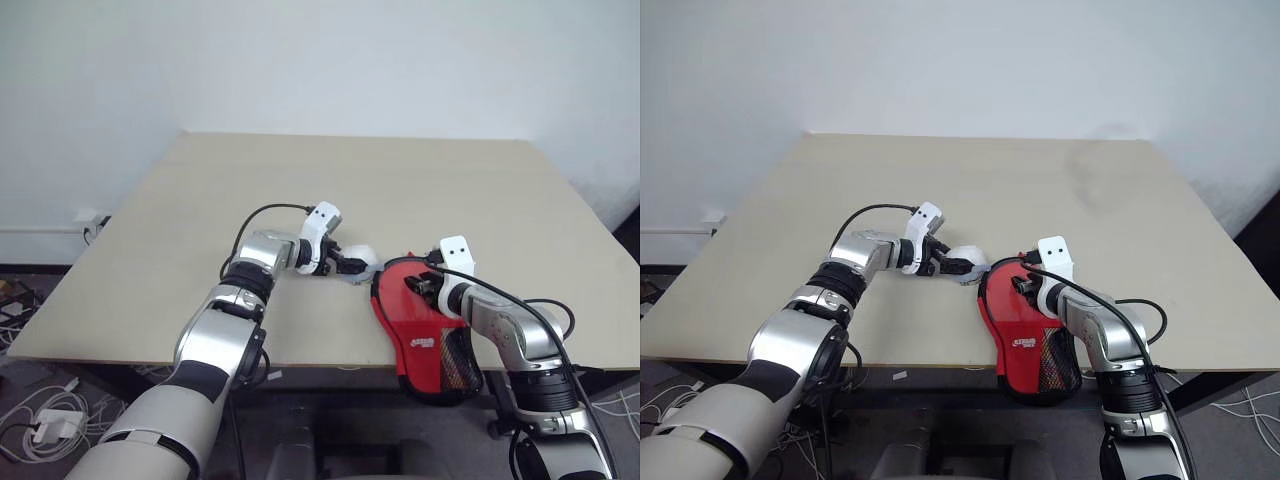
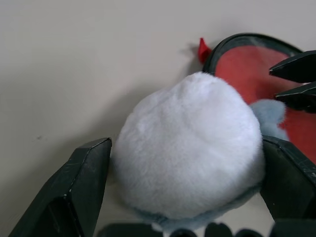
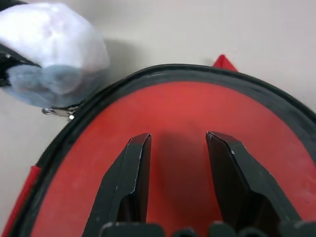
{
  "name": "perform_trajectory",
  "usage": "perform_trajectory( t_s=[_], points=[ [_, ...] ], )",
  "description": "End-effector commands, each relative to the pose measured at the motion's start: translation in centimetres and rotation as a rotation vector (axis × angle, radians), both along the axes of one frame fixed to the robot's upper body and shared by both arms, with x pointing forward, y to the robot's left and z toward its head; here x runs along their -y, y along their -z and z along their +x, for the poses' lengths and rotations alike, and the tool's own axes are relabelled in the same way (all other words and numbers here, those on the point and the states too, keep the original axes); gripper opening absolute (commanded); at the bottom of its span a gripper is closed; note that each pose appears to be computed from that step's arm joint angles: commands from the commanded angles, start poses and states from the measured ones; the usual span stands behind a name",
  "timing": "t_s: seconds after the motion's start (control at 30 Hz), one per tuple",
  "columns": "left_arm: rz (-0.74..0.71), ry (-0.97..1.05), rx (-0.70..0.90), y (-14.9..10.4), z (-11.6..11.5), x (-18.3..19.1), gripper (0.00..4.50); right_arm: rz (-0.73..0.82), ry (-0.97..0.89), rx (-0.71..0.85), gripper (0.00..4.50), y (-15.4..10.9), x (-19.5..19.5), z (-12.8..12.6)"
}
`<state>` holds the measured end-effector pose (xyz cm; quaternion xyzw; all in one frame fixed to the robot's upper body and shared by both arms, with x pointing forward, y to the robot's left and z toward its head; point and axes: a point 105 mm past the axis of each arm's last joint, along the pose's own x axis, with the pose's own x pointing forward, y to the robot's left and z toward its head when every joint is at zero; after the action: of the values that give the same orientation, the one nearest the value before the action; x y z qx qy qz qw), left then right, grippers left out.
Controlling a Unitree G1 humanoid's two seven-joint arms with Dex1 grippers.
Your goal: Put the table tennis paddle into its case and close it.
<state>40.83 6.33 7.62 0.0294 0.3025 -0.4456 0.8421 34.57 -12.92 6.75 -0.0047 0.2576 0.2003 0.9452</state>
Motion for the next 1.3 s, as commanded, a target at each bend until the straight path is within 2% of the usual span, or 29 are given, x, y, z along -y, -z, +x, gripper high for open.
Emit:
perform_trajectory(
  t_s=[0.03,0.2,0.33,0.43,0.53,0.77,1.03,1.3],
  points=[
    [0.029,-0.012,0.037,-0.4,0.5,-0.6,3.60,-0.013,0.014,0.073,1.90,-1.8,0.0,0.8],
    [0.092,0.011,0.002,1.2,-0.2,-0.9,1.96,-0.014,0.001,0.048,1.90,-1.4,-0.2,0.4],
    [0.123,-0.024,0.015,1.6,0.1,-1.0,1.96,-0.027,-0.032,-0.028,1.90,0.0,-0.7,-0.5],
    [0.109,-0.118,0.072,0.1,1.6,-1.2,1.96,-0.047,-0.020,-0.106,1.90,1.7,-0.7,-1.1],
    [0.091,-0.168,0.120,-1.6,2.6,-1.2,1.96,-0.045,-0.011,-0.127,1.90,2.1,-0.8,-1.2],
    [0.095,-0.274,0.209,-3.7,4.3,-1.0,1.96,-0.065,0.005,-0.207,1.90,3.9,-1.1,-2.1],
    [0.087,-0.330,0.276,-4.8,5.1,-0.2,1.96,-0.053,0.004,-0.220,1.90,4.4,-1.8,-3.0],
    [0.014,-0.341,0.318,-6.0,5.1,3.8,1.96,-0.034,0.030,-0.235,1.90,4.5,-1.8,-4.5]
  ],
)
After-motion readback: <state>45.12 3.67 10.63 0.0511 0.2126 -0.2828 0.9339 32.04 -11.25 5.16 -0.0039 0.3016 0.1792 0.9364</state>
